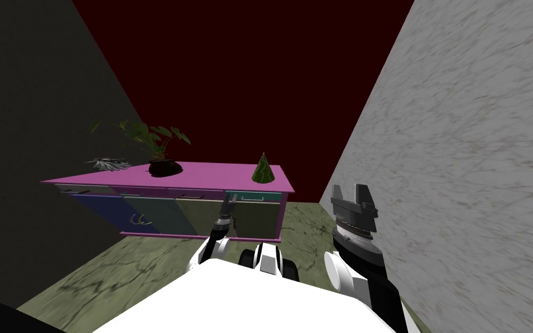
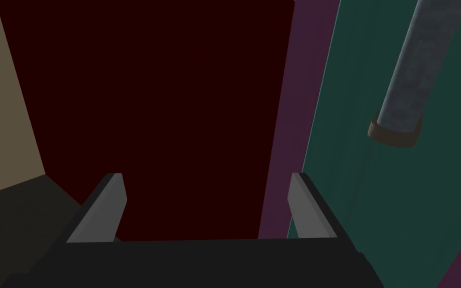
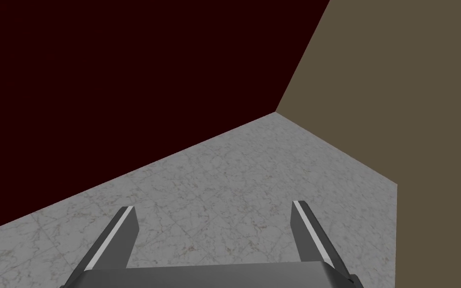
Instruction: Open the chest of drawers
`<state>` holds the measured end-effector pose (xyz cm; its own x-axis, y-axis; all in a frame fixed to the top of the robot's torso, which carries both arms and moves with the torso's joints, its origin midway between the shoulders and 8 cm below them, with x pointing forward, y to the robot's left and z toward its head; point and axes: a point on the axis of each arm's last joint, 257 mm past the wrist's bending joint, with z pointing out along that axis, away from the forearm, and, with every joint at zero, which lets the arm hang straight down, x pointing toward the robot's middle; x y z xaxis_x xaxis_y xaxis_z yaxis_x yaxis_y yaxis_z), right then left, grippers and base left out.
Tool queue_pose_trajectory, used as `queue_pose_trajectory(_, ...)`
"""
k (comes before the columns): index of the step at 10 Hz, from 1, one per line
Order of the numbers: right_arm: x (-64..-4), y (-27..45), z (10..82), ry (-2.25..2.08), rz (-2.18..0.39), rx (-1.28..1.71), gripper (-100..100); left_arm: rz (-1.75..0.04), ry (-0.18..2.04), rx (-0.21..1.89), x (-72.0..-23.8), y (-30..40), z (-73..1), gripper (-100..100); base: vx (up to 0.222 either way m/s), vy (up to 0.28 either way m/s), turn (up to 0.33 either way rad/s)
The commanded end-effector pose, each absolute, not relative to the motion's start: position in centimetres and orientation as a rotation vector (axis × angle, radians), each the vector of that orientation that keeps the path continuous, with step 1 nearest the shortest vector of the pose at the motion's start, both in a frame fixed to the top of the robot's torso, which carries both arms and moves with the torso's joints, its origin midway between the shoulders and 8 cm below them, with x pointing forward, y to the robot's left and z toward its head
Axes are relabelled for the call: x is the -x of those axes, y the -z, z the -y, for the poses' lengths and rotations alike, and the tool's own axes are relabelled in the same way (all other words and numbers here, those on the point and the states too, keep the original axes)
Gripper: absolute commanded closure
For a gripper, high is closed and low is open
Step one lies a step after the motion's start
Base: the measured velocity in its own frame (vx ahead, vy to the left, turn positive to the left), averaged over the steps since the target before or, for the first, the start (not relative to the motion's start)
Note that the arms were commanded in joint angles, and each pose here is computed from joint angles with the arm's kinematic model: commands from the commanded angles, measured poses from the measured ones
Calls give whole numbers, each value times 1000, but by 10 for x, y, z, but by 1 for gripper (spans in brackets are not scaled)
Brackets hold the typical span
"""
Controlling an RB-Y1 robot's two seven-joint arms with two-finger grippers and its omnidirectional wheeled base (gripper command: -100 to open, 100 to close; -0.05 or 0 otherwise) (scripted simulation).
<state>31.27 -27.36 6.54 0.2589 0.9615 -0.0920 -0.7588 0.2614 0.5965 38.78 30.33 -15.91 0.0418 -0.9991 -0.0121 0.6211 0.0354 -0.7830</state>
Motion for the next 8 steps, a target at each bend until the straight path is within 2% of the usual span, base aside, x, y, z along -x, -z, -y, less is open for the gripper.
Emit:
queue_pose_trajectory(1, -313, -65, 274, -1230, -493, -487, 0, -714, 1409, 741, -390, 181, -300, -100, 1, -74, 11)
queue_pose_trajectory(8, -313, -65, 274, -1230, -493, -487, 0, -723, 1401, 786, -385, 215, -303, -100, 7, -63, 23)
